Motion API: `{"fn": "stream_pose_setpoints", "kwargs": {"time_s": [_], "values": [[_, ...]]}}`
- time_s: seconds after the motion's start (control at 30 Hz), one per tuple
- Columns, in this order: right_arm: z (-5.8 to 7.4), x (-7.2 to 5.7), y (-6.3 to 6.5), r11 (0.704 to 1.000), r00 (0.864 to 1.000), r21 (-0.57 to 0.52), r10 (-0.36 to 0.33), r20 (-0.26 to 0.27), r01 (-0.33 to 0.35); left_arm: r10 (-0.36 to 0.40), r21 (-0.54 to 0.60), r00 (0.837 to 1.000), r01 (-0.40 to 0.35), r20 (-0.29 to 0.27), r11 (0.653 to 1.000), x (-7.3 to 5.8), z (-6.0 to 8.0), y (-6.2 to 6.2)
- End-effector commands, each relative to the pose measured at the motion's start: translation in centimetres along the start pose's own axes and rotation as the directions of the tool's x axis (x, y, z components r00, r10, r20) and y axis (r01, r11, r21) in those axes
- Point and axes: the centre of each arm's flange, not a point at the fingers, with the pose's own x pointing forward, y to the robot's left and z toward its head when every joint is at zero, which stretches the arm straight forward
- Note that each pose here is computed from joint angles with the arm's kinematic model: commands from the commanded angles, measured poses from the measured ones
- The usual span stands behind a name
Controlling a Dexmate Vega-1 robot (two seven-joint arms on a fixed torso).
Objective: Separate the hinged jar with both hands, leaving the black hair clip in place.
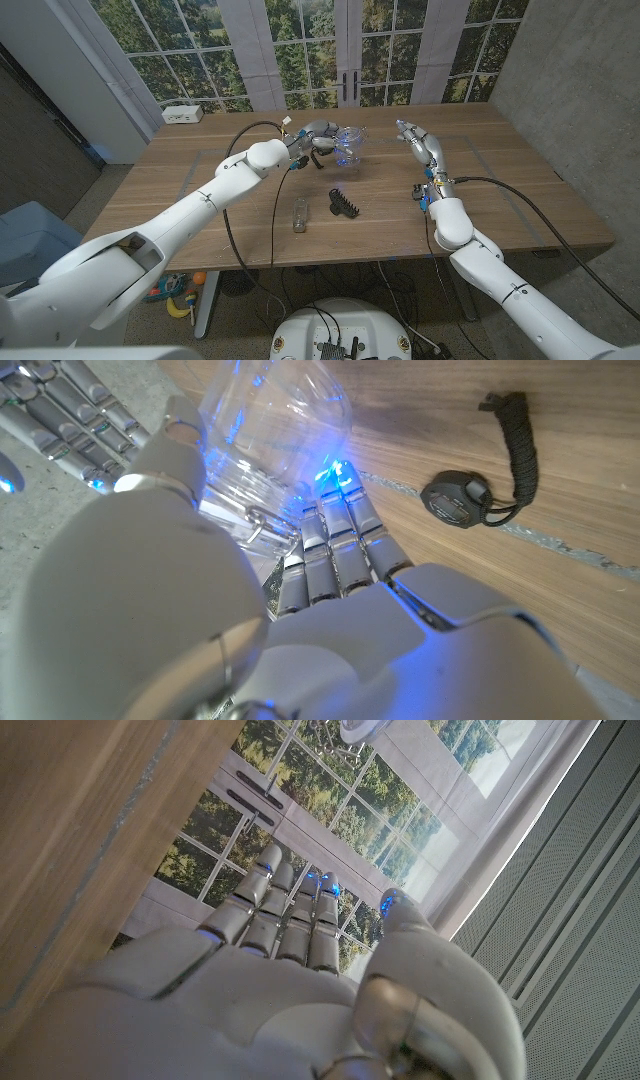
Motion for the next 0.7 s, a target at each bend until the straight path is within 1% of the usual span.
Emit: {"fn": "stream_pose_setpoints", "kwargs": {"time_s": [0.03,0.1,0.3,0.7], "values": [[-1.0,0.8,-0.4,0.990,0.997,0.132,0.053,-0.053,-0.046,0.053,0.121,0.998,-0.048,-0.035,0.992,0.7,-1.2,-0.6],[-1.2,0.9,-0.4,0.987,0.997,0.153,0.053,-0.058,-0.043,0.060,0.142,0.997,-0.054,-0.040,0.988,0.7,-1.4,-0.7],[-1.4,1.2,-0.4,0.985,0.996,0.168,0.061,-0.062,-0.050,0.076,0.183,0.995,-0.065,-0.057,0.981,0.8,-1.8,-0.9],[-1.6,1.7,-0.1,0.981,0.995,0.186,0.073,-0.063,-0.060,0.056,0.213,0.993,-0.033,-0.103,0.977,1.0,-3.0,-1.4]]}}
